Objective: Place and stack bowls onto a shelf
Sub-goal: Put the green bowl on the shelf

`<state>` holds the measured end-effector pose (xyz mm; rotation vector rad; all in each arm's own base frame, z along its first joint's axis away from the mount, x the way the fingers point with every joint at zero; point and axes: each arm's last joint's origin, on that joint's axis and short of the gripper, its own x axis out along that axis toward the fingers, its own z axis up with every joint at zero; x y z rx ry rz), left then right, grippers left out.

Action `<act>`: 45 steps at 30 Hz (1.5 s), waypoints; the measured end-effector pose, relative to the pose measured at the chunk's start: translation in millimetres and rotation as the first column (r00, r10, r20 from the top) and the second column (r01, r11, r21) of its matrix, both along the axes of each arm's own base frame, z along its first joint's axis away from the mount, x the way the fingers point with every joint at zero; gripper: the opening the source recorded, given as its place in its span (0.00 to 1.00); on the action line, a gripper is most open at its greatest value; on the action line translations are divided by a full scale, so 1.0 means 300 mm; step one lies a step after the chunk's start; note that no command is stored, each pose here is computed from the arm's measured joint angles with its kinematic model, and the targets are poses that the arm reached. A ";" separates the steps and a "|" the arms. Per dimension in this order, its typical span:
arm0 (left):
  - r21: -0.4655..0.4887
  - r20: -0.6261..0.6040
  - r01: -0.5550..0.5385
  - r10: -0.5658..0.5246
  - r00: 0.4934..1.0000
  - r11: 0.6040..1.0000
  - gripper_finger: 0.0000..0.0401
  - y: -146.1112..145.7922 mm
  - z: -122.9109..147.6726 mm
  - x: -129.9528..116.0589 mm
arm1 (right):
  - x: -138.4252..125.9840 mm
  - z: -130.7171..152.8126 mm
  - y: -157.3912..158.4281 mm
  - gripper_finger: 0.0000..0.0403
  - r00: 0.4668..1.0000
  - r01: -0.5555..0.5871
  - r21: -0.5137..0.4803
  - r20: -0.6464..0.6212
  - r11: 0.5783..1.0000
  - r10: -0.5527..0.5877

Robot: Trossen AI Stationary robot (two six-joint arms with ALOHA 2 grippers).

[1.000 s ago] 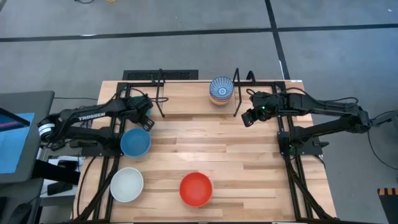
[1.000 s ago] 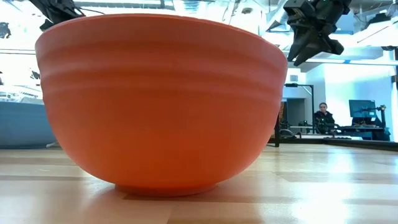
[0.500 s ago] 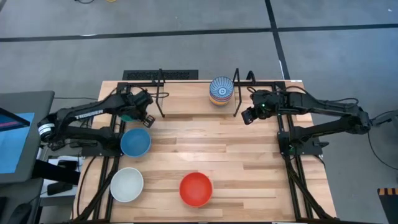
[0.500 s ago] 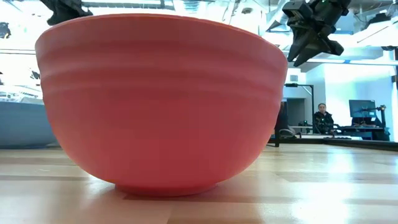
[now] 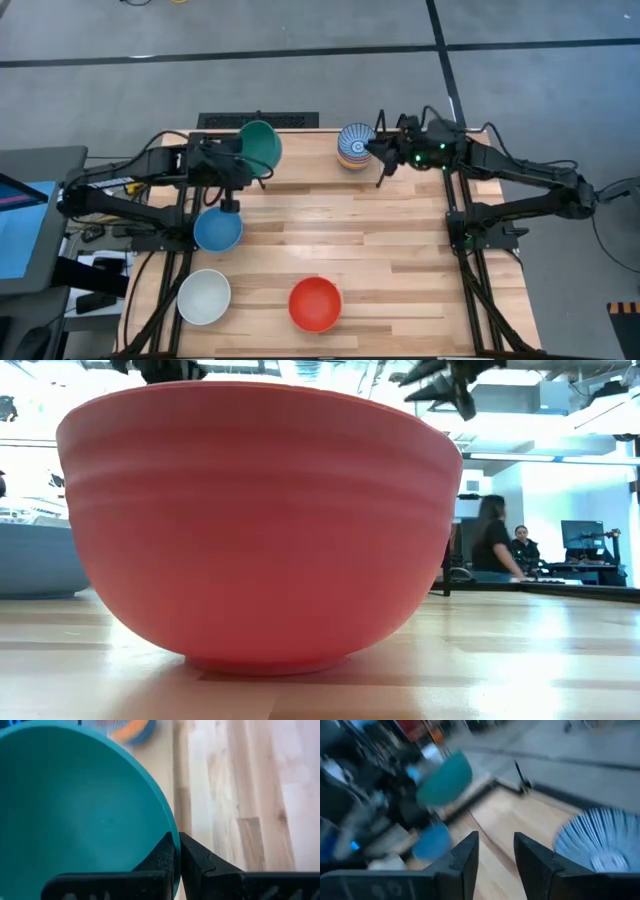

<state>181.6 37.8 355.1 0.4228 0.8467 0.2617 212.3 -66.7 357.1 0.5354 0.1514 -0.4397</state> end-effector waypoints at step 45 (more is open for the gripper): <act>0.395 -0.516 0.488 -0.251 0.819 0.779 0.01 -0.124 -0.035 0.363 | 0.533 -0.039 -0.275 0.07 0.837 -0.269 0.025 -0.489 0.963 0.246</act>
